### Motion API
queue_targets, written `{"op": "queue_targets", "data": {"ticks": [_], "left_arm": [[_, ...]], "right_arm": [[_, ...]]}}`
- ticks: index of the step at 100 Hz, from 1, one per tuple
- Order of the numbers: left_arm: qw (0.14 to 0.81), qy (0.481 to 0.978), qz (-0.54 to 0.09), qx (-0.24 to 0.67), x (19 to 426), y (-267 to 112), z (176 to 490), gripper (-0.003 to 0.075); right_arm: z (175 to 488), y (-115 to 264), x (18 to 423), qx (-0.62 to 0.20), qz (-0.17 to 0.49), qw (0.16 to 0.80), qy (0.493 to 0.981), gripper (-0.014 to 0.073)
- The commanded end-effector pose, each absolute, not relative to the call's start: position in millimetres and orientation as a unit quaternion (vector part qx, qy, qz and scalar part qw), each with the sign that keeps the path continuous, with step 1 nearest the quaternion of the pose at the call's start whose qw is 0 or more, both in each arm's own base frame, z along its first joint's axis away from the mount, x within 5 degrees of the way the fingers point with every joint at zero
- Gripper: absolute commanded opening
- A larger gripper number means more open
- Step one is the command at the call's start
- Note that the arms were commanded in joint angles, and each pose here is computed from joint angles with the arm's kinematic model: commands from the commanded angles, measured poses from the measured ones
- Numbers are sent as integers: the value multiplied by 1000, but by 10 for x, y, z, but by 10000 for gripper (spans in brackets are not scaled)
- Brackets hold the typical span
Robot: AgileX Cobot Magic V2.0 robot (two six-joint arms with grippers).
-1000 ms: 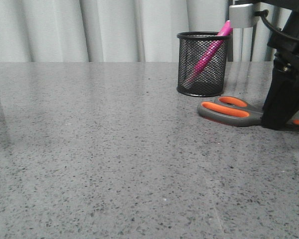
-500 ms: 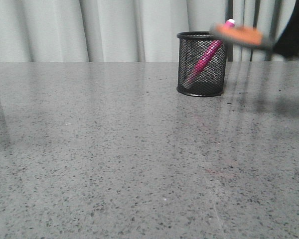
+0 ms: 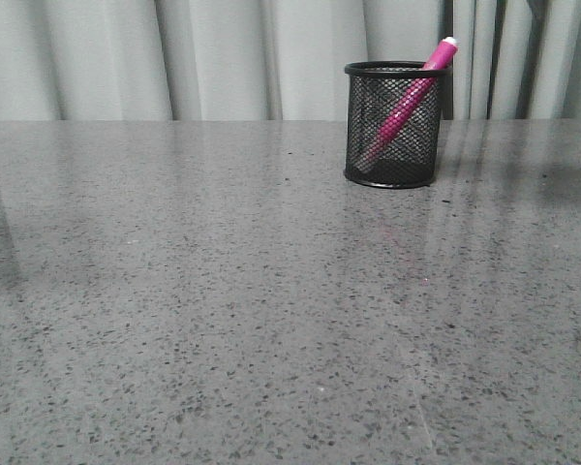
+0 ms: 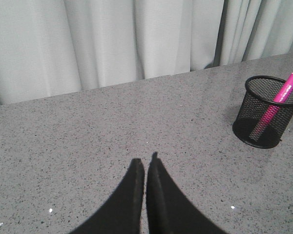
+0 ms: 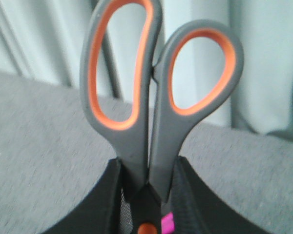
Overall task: Put pen and scissors into bin
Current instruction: 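Lift the scissors and carry them above the black mesh cup, then lower the scissors blade-first into the cup beside the marker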
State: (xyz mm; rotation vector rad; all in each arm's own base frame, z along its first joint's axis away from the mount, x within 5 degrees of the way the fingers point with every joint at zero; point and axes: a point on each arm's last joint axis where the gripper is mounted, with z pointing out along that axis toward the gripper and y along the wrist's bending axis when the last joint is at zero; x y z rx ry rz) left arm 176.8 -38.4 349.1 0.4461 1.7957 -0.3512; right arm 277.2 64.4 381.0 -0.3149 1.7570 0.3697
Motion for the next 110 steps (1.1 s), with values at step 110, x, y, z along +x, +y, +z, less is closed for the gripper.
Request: {"op": "queue_targets", "data": {"ticks": [110], "left_arm": [[616,754,-153,171,1757,-371,3639,-19]], "right_arm": [[3339,1031,3690,-209,225,616,726,-76]]}}
